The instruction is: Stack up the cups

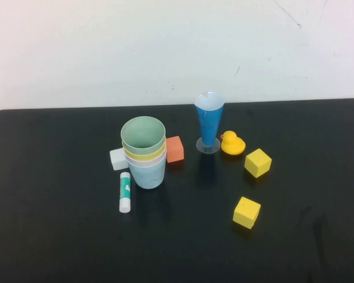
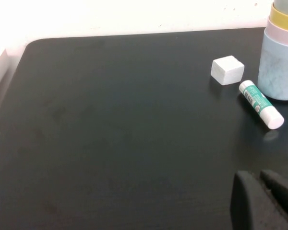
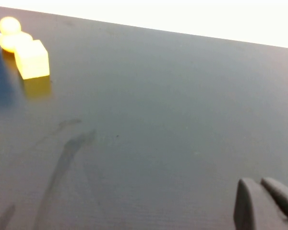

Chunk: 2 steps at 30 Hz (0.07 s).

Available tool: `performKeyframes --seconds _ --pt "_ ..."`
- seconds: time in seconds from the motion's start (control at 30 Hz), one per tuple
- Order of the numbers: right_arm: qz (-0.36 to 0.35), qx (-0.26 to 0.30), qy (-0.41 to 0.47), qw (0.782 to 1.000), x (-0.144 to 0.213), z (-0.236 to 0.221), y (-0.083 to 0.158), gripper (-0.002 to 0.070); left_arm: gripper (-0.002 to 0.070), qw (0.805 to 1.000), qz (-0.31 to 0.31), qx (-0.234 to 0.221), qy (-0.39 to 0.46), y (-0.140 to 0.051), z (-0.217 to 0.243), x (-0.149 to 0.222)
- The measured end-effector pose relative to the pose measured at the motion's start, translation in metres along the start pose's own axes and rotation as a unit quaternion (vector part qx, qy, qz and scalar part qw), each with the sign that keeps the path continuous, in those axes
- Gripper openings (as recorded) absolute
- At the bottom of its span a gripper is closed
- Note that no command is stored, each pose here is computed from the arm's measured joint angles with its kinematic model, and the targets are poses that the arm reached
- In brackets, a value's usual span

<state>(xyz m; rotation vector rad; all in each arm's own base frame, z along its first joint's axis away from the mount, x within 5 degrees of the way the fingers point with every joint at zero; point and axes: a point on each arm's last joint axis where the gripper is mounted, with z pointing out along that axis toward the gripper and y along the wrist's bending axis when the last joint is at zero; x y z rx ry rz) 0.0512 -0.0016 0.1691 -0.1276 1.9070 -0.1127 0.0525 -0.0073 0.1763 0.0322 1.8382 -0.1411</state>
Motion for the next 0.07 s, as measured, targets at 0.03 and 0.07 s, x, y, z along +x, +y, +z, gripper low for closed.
performKeyframes --seconds 0.03,0.07 --pt "-0.001 0.000 0.001 1.000 -0.0001 -0.0001 -0.0001 0.0010 -0.0001 1.000 0.000 0.000 0.000 0.0000 0.0000 0.0000" --pt "-0.001 0.001 0.001 1.000 -0.0001 -0.0001 -0.0002 0.0010 -0.0001 1.000 0.000 0.000 0.000 0.0000 0.0000 0.0000"
